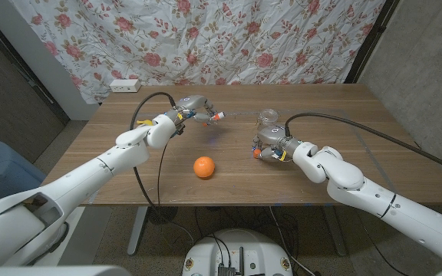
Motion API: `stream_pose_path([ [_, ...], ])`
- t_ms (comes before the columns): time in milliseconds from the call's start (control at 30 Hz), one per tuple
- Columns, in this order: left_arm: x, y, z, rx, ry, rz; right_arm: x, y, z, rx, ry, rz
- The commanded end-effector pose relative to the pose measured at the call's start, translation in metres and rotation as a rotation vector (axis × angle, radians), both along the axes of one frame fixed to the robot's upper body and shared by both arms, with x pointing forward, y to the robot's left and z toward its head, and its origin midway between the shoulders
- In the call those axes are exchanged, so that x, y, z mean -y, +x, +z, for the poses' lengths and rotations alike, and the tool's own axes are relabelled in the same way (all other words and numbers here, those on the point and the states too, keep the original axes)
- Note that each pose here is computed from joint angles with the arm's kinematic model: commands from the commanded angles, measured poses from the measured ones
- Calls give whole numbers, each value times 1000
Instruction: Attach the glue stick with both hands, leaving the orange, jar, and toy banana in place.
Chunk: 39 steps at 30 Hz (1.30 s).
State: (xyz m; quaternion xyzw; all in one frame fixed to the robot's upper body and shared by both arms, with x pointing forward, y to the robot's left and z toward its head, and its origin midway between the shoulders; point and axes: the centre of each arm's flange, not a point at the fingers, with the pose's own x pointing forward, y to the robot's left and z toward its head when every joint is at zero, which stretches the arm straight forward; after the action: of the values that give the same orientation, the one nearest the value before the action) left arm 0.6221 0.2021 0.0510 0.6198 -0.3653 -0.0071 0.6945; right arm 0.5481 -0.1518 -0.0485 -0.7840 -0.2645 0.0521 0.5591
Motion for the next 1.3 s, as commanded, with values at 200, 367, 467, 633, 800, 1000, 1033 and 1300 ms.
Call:
stream_pose_path([
  [200, 3, -4, -11, -32, -23, -28, 14, -9, 14, 15, 142, -6],
  [367, 4, -5, -12, -36, -29, -36, 18, -13, 18, 20, 195, -7],
  [467, 4, -6, -12, -35, -33, -41, 18, -16, 21, 29, 220, -5],
  [633, 4, -6, -12, -39, -37, -53, 20, -19, 25, 37, 272, -9],
  [800, 4, -9, -12, -40, -50, -65, 24, -22, 28, 40, 336, -6],
  [1000, 4, -13, -14, -44, -66, -76, 29, -24, 33, 34, 418, -4],
  [1033, 4, -14, -15, -45, -71, -79, 30, -24, 33, 32, 432, -1],
  [1300, 1, -24, -20, -54, -100, -93, 36, -28, 39, 27, 542, 20],
])
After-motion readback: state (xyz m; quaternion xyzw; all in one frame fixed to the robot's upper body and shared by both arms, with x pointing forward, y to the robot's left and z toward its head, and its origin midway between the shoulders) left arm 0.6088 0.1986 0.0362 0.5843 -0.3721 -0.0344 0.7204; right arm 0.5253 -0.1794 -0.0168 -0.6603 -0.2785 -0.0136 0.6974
